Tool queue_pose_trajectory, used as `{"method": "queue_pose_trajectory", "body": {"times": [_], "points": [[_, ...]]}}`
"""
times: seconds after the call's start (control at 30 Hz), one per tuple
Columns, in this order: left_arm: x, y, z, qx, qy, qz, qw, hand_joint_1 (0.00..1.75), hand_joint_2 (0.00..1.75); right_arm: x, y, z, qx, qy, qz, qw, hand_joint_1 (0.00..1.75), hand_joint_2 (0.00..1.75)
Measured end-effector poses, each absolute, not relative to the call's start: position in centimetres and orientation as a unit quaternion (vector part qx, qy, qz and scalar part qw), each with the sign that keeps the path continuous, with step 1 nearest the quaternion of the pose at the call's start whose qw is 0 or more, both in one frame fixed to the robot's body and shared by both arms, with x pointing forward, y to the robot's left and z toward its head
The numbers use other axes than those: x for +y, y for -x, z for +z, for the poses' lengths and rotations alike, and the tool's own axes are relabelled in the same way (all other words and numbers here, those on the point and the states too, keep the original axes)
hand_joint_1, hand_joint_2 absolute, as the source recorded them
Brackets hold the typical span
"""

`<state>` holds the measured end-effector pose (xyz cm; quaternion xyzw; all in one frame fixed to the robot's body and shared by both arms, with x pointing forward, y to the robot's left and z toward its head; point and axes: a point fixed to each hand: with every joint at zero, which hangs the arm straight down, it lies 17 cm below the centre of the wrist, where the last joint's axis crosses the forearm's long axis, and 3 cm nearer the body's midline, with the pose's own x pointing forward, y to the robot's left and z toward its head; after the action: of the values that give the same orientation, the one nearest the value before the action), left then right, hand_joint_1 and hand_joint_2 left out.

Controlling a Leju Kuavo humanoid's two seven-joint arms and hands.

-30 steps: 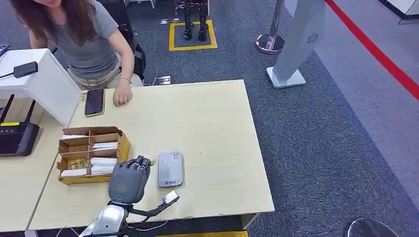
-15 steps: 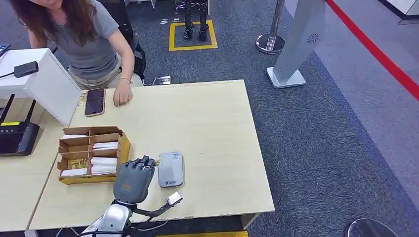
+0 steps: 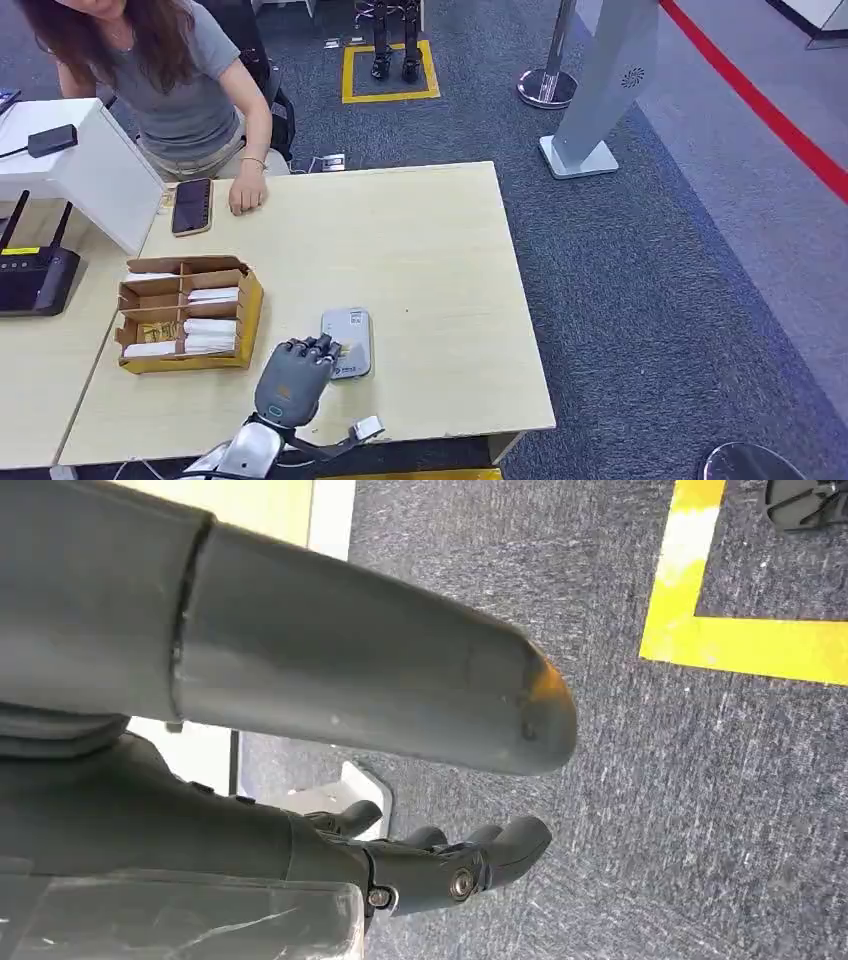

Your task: Pass the card to the sensor for recognition and then transmit it.

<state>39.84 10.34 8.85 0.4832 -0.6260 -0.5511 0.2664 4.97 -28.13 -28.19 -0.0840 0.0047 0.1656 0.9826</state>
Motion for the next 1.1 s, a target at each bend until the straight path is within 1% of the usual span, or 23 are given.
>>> {"method": "queue_pose_trajectory", "body": {"times": [0.43,0.87,1.0,1.1], "points": [[9.7,-39.4,5.9,-0.603,-0.467,-0.585,0.277,1.75,1.75,-28.2,-5.0,-28.2,0.004,0.085,0.171,0.982,0.0,0.0],[9.7,-39.4,5.2,-0.594,-0.465,-0.592,0.282,1.75,1.75,-28.2,-5.0,-28.2,0.003,0.085,0.171,0.982,0.0,0.0],[10.8,-40.1,5.6,-0.581,-0.486,-0.581,0.298,1.75,1.75,-28.2,-5.0,-28.2,0.003,0.085,0.173,0.981,0.0,0.0],[13.4,-41.8,7.1,-0.561,-0.527,-0.557,0.311,1.75,1.75,-28.2,-5.0,-28.2,0.003,0.086,0.174,0.981,0.0,0.0]]}}
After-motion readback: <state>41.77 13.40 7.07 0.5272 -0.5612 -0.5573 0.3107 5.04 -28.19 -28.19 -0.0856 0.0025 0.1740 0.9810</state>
